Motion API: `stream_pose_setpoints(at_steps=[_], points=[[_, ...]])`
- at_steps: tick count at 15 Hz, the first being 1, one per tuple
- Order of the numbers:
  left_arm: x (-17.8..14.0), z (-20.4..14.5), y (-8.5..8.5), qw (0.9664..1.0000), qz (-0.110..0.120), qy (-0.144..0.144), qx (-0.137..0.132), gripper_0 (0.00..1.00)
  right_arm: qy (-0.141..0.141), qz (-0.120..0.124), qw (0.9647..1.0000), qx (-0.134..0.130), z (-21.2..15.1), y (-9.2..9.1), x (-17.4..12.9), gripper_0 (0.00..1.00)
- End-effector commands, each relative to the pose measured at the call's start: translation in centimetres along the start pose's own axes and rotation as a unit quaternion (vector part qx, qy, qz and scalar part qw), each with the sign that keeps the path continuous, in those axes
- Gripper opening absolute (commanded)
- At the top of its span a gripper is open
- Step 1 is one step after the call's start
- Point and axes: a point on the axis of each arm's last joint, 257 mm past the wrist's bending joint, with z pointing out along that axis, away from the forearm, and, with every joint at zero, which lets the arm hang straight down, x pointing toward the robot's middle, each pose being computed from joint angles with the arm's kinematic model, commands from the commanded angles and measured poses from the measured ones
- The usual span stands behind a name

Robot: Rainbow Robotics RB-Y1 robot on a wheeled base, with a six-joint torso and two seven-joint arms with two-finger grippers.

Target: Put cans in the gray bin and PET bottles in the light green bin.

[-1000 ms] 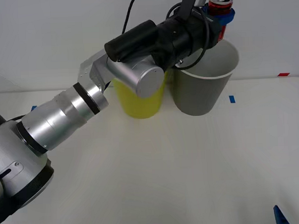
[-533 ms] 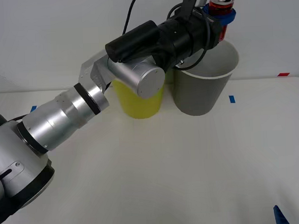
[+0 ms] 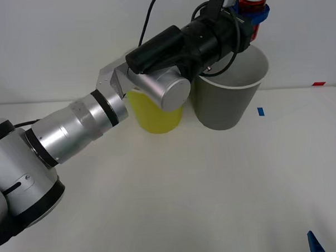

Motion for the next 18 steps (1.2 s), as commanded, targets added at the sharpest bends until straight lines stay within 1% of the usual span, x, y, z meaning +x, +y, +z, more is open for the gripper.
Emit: stream_pose_setpoints(at_steps=[1,3,4,5,6,18], points=[[-0.12,0.15,-0.19,0.9999,-0.012,-0.001,0.001,0.0,0.0,0.0,1.0,0.0,0.0,0.0,0.0,1.0],[-0.08,0.15,-0.19,0.9999,-0.014,-0.001,0.001,0.0,0.0,0.0,1.0,0.0,0.0,0.0,0.0,1.0],[0.04,0.15,-0.2,0.9999,-0.014,0.002,0.001,0.07,0.0,0.0,1.0,0.0,0.0,0.0,0.0,1.0],[0.36,0.15,-0.23,0.9999,-0.014,0.008,0.002,0.82,0.0,0.0,1.0,0.0,0.0,0.0,0.0,1.0],[0.31,0.18,-0.25,0.9999,-0.014,0.008,0.002,1.0,0.0,0.0,1.0,0.0,0.0,0.0,0.0,1.0],[0.19,0.17,-0.15,0.9999,-0.012,0.007,0.002,1.0,0.0,0.0,1.0,0.0,0.0,0.0,0.0,1.0]])
